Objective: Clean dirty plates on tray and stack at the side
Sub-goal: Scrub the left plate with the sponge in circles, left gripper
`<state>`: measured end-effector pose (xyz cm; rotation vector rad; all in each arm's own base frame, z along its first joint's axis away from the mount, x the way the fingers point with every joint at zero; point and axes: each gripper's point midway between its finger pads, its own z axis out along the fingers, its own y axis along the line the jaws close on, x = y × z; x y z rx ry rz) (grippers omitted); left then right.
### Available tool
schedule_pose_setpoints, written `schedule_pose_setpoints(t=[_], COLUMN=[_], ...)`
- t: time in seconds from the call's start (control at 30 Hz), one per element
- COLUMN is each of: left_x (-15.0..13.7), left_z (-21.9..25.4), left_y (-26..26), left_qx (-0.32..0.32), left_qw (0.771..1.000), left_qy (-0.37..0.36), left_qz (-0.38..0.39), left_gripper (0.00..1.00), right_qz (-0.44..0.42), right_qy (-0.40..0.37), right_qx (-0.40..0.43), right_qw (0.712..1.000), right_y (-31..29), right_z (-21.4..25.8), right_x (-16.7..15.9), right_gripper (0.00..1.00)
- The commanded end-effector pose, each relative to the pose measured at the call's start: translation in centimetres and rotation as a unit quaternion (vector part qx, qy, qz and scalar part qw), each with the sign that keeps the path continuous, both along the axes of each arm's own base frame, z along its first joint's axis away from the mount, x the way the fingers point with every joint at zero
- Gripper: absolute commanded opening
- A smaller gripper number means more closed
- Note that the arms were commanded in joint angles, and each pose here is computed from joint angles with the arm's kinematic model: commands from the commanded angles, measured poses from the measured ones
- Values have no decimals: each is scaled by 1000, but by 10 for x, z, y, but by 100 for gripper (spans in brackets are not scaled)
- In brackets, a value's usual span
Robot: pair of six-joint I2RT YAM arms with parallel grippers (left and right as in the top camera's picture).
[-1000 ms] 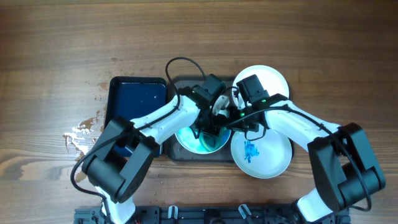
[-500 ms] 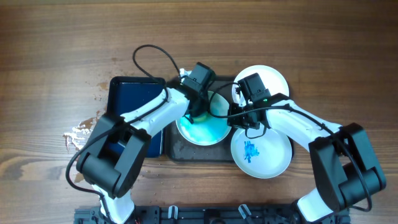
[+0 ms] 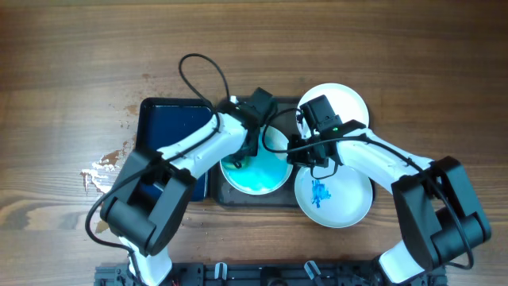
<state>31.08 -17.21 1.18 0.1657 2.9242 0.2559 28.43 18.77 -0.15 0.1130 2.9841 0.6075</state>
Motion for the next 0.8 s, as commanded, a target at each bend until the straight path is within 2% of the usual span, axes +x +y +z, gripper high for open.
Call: schedule_pose_setpoints(t=[0.0,0.17,0.4,0.67,0.77], left_x=[-58,-77,-92,-85,-52], left_z=[-29,-29,-22,-13,-15], left_y=[-45,-83,-136,-150,-132], left_qx=[-30,-57,-189,-238,-217], left_qw=[986,977,952,953,972], left_qy=[92,86,112,106,57], left_qz=[-134,-189,-212,-153,-65], left_gripper=[4,4,4,4,4], right_qz=[-19,-18,-18,-12,-12], right_qy=[22,23,22,20,20], right_qx=[-46,-46,-46,-47,-46], right_qw=[999,999,999,999,999], right_y=[-23,-23,-23,-23,-23], right_z=[-21,-21,-21,-21,-21], right_x=[-9,-9,-9,-9,-9], right_gripper=[4,4,4,4,5])
